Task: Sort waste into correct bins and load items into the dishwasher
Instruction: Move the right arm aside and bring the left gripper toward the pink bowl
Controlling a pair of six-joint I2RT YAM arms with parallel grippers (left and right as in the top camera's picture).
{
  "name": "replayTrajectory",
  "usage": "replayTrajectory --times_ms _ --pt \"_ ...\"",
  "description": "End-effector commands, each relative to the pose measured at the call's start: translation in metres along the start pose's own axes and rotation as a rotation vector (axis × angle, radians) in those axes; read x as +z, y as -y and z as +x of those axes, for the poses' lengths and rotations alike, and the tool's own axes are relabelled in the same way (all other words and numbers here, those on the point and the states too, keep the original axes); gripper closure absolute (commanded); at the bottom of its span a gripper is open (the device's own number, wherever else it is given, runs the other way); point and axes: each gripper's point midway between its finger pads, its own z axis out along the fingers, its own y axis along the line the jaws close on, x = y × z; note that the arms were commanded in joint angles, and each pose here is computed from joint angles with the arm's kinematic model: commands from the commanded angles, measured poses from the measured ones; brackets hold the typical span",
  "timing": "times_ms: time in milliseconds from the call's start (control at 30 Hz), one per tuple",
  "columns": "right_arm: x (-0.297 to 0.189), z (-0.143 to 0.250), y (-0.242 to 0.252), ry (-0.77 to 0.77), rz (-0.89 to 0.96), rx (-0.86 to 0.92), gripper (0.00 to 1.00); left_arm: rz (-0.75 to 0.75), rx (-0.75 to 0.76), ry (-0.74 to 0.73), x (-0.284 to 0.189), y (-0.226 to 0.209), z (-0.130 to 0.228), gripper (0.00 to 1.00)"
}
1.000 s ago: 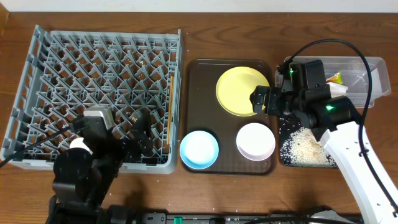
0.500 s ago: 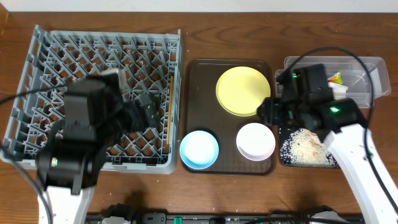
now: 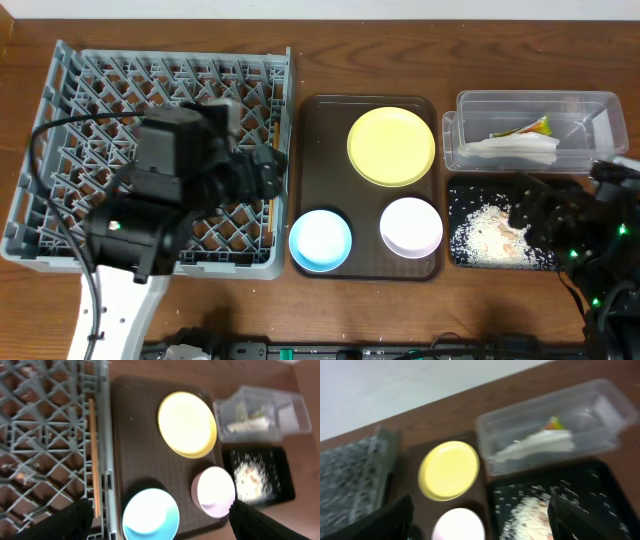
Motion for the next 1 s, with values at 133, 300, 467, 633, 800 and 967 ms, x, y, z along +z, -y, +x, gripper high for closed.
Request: replayTrajectory --times_ms 133,300,467,633,800,967 --pt "0.036 0.0 0.059 -0.081 0.264 0.126 0.02 -0.076 0.155 -0.01 0.018 0.019 0.005 0.1" --pt "0.076 0.017 0.111 -0.226 0.385 0.367 0.01 -0.065 0.101 -0.045 0.03 0.026 0.011 0.0" --pt "0.102 0.032 0.14 -0.344 0.329 0.497 0.05 -0.089 0.103 -0.116 0.052 0.022 0.021 0.0" --pt "0.102 0.034 0.146 -0.352 0.323 0.522 0.02 -0.085 0.138 -0.172 0.073 0.03 0.031 0.02" --pt "0.103 0.034 0.14 -0.361 0.296 0.529 0.01 -0.044 0.206 -0.192 0.098 0.053 0.04 0.1" --pt "0.103 0.034 0.14 -0.361 0.296 0.529 0.01 -0.048 0.241 -0.271 0.137 0.061 0.06 0.18"
